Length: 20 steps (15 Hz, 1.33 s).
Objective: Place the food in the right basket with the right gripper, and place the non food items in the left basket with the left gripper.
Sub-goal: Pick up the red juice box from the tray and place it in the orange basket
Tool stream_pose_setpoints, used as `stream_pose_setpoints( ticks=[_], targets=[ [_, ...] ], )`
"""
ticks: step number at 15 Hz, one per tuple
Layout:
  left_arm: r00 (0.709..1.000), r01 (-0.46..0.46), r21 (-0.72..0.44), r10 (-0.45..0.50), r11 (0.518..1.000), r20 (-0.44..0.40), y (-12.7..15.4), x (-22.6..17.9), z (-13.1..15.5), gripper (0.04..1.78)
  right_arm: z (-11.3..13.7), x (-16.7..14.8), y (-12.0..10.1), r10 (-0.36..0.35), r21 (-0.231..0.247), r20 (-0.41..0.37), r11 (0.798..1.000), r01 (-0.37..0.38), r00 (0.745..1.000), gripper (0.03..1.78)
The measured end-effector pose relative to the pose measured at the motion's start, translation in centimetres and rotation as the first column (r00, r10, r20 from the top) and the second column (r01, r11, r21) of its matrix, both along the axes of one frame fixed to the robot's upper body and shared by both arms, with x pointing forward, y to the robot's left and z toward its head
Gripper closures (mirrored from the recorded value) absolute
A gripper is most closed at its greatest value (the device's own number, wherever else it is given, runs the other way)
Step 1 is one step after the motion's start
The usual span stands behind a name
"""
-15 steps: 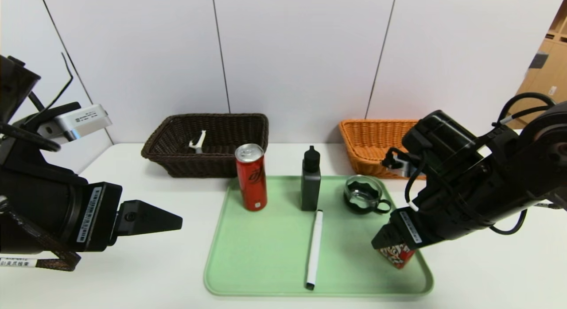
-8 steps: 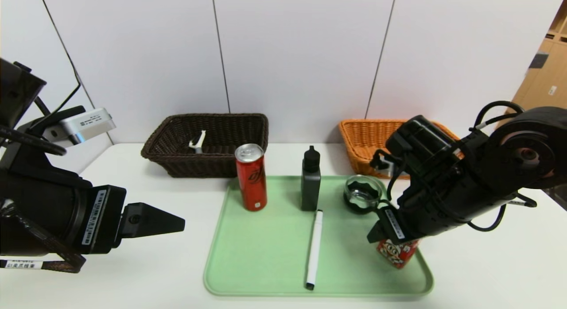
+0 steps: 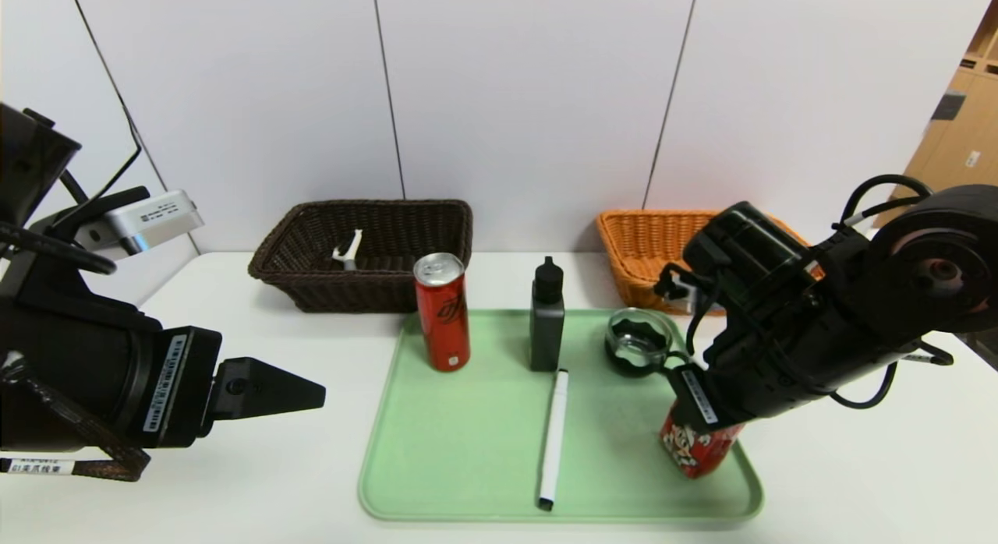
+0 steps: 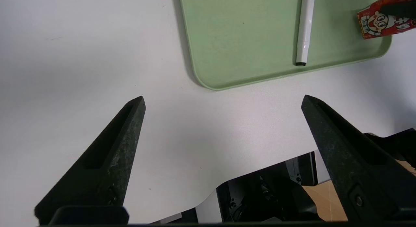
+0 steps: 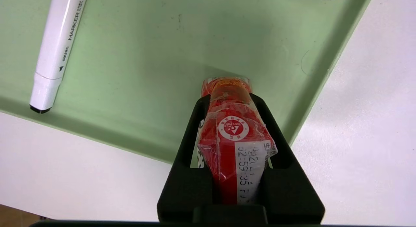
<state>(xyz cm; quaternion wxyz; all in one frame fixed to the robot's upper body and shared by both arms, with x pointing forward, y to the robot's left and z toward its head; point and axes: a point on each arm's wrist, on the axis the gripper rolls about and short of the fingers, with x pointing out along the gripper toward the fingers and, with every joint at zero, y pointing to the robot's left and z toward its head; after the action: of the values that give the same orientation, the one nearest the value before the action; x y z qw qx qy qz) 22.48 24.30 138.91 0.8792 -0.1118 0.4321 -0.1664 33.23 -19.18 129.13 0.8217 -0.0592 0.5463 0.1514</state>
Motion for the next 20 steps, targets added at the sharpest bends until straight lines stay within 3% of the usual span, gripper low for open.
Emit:
stream_pose_setpoints(
  ticks=[4, 8, 10, 12, 14, 15, 16, 17, 20],
  targets=[
    [1.0, 0.0, 0.003, 0.0, 1.0, -0.005, 0.0, -0.1, -0.2, 0.13, 1.5, -0.4, -0.5, -0.02, 0.034, 0.047, 0.999, 0.019, 0.999, 1.45],
    [1.0, 0.0, 0.011, 0.001, 1.0, -0.016, 0.4, -0.6, -0.7, 0.13, 6.7, -0.4, -1.3, -0.061, 0.152, 0.227, 0.988, 0.027, 0.972, 1.45],
    [1.0, -0.001, 0.009, 0.001, 1.0, -0.015, 0.5, -0.7, -0.7, 0.13, 10.6, 0.6, -2.5, -0.141, 0.25, 0.382, 0.967, 0.045, 0.913, 1.45],
    [1.0, 0.0, 0.009, 0.0, 1.0, -0.006, 0.6, -0.8, -0.6, 0.13, 13.5, 2.9, -4.0, -0.254, 0.345, 0.543, 0.936, 0.063, 0.8, 1.45],
    [1.0, 0.005, 0.01, -0.005, 1.0, 0.003, 0.6, -0.9, -0.5, 0.13, 14.4, 6.2, -5.6, -0.348, 0.397, 0.641, 0.913, 0.092, 0.684, 1.45],
    [1.0, 0.003, 0.01, -0.004, 1.0, 0.006, 0.6, -0.9, -0.4, 0.13, 14.2, 7.8, -6.5, -0.385, 0.407, 0.667, 0.906, 0.121, 0.638, 1.45],
    [1.0, 0.004, 0.011, -0.005, 1.0, 0.006, 0.6, -0.8, -0.4, 0.13, 13.6, 9.3, -7.6, -0.411, 0.406, 0.676, 0.9, 0.157, 0.611, 1.45],
    [1.0, 0.004, 0.011, -0.004, 1.0, 0.005, 0.6, -0.8, -0.4, 0.13, 12.7, 10.6, -8.5, -0.43, 0.4, 0.67, 0.896, 0.194, 0.605, 1.45],
    [1.0, 0.004, 0.011, -0.004, 1.0, 0.004, 0.3, -0.4, -0.6, 0.13, 9.6, 13.8, -10.0, -0.453, 0.372, 0.636, 0.889, 0.265, 0.625, 1.45]
  ],
)
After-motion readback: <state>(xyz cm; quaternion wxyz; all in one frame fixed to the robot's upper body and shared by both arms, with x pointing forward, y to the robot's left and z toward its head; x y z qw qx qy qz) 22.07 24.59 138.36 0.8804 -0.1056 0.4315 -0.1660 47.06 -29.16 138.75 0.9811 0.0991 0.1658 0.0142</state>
